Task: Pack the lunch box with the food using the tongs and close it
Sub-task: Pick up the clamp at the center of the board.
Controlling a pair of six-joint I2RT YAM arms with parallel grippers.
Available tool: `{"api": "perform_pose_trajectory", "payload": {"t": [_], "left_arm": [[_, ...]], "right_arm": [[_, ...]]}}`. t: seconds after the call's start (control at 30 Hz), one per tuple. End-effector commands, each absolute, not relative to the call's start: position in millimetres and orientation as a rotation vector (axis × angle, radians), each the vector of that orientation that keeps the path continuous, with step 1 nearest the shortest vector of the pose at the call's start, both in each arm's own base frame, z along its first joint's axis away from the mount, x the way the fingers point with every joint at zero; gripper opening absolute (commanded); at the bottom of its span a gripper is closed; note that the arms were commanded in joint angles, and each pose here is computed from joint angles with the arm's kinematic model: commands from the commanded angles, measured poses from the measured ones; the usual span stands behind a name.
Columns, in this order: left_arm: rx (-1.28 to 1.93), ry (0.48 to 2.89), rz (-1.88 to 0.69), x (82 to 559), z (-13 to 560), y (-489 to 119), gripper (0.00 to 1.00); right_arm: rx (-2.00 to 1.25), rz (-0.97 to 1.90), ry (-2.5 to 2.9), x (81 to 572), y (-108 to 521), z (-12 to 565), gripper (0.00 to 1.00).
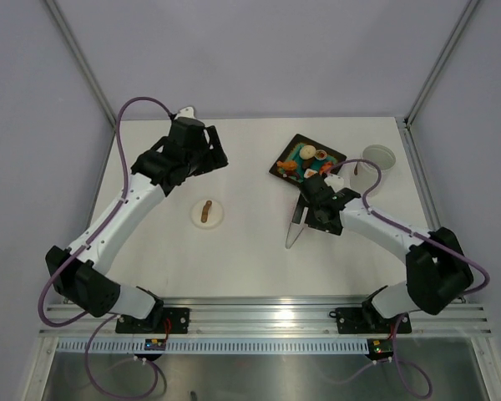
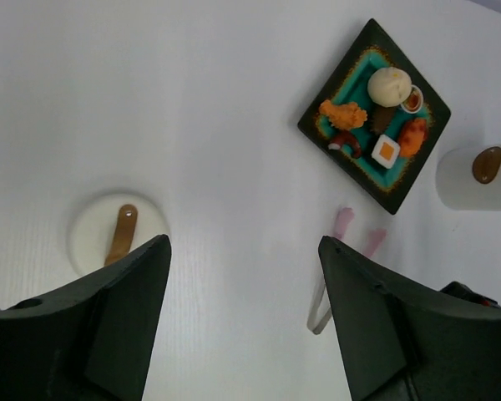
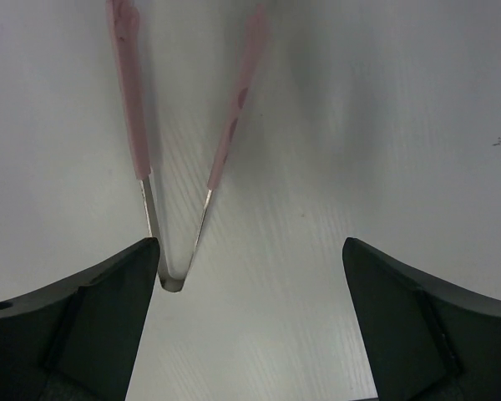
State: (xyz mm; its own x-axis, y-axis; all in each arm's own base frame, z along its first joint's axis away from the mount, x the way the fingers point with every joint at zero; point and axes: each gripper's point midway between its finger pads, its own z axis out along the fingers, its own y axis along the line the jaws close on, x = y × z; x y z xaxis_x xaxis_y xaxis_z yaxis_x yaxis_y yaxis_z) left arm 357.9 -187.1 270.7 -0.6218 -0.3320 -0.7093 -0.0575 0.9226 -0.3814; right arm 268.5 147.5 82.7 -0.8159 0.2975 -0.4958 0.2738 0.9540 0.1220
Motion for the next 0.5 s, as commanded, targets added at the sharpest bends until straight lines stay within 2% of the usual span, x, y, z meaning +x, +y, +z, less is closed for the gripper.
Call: {"api": "perform_pose_trajectory", "payload": {"t": [0.0,0.47], "left_arm": [[-0.262,2.238,-0.323,347,261,-160,0.76],[-0.285,2.259,-0.318,332,244,-142,0.76]], "right_arm": [[0.438,0.087,2.511,293,171,76,0.99],[0.347,0.091,2.587,297,218,29,0.99]]}}
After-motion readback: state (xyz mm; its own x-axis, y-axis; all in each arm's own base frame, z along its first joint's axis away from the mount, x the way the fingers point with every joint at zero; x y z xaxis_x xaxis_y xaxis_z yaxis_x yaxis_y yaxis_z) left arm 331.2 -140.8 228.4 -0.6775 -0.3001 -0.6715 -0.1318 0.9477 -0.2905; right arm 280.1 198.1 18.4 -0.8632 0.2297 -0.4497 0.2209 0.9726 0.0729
